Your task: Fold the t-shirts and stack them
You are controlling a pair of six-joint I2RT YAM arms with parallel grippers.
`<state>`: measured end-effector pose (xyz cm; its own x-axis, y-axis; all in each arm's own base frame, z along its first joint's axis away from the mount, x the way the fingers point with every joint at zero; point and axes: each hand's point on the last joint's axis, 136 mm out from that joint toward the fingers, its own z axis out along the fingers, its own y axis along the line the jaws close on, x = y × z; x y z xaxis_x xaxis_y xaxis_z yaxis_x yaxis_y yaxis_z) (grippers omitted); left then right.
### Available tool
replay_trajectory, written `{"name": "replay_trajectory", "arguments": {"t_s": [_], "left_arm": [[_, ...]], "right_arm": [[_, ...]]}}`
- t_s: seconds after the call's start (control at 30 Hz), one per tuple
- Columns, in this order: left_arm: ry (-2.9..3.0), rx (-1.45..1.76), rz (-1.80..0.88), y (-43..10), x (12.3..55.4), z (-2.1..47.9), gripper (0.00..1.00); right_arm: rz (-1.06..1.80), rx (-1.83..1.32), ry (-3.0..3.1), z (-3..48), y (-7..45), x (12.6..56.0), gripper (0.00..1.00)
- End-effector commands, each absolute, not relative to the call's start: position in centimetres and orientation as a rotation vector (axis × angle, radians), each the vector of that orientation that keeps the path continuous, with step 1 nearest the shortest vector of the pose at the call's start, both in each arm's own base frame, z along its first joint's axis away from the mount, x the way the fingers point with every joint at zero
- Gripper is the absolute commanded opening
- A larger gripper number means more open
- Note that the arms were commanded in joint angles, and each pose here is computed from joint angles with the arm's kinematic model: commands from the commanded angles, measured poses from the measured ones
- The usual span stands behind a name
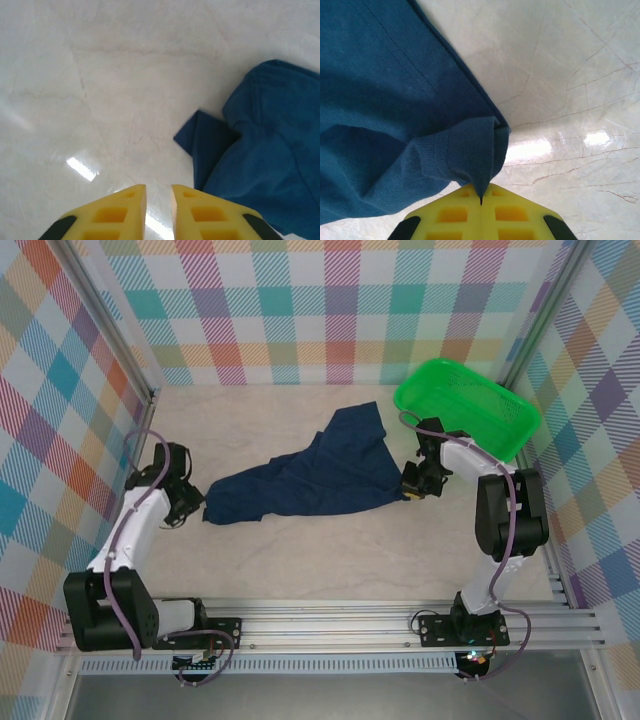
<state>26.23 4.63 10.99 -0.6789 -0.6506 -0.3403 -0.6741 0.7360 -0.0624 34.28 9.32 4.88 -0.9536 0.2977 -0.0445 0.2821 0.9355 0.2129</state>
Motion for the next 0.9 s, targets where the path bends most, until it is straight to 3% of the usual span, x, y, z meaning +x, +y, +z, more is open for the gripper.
{"name": "replay_trajectory", "arguments": {"t_s": [0.0,0.33,0.87], "left_arm": [[2.717,-1.125,0.064,4.0,24.1,6.9,0.15],[2.670,-1.350,-0.235,4.6,28.8,3.5,0.28],[2.751,-1.285,-0.325,3.9,30.9,2.3,0.26]], "right_arm": [[0.335,0.422,3.014,5.8,9.6,34.3,0.00],[0.334,0.407,3.020,5.9,9.6,34.1,0.00],[0.323,0.411,3.038,5.4,9.6,34.0,0.00]]}}
